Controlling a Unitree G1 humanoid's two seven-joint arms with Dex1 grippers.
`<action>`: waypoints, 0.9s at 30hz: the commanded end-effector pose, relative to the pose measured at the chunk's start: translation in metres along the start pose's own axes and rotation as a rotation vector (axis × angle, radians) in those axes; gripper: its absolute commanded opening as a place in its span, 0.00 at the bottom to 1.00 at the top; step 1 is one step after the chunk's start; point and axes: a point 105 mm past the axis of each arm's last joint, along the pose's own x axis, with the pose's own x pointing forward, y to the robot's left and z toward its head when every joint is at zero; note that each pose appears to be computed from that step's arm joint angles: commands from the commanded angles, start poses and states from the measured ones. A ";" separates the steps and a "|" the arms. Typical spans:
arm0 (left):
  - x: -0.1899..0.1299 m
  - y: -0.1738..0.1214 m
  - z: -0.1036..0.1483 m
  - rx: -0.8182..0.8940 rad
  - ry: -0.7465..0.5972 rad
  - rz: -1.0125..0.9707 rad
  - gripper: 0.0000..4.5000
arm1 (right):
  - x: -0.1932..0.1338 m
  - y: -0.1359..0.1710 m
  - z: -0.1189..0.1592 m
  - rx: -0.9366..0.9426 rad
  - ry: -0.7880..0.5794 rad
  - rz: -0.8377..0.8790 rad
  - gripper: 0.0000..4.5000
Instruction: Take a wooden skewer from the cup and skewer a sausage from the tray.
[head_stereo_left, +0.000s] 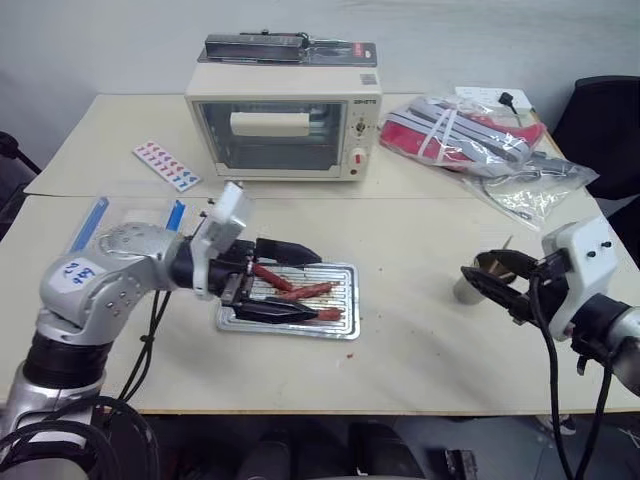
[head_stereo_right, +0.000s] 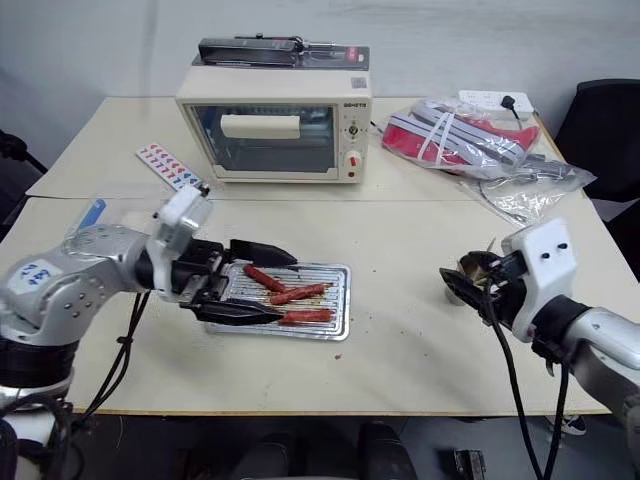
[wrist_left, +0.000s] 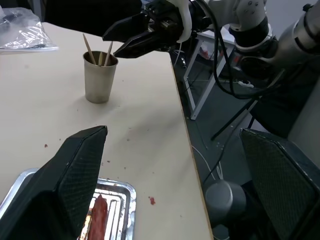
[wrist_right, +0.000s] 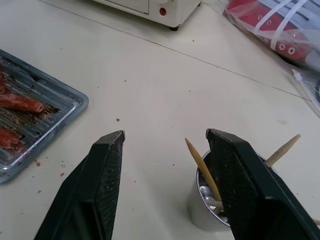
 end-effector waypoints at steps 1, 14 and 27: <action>0.007 0.006 0.011 0.064 -0.028 0.010 1.00 | 0.004 -0.007 0.003 -0.025 -0.033 -0.045 0.60; 0.011 0.005 0.015 0.083 -0.038 -0.007 1.00 | 0.018 -0.012 -0.006 -0.004 -0.034 -0.069 0.11; 0.013 0.006 0.014 0.092 -0.027 -0.014 1.00 | 0.019 -0.020 0.000 0.007 -0.080 -0.117 0.03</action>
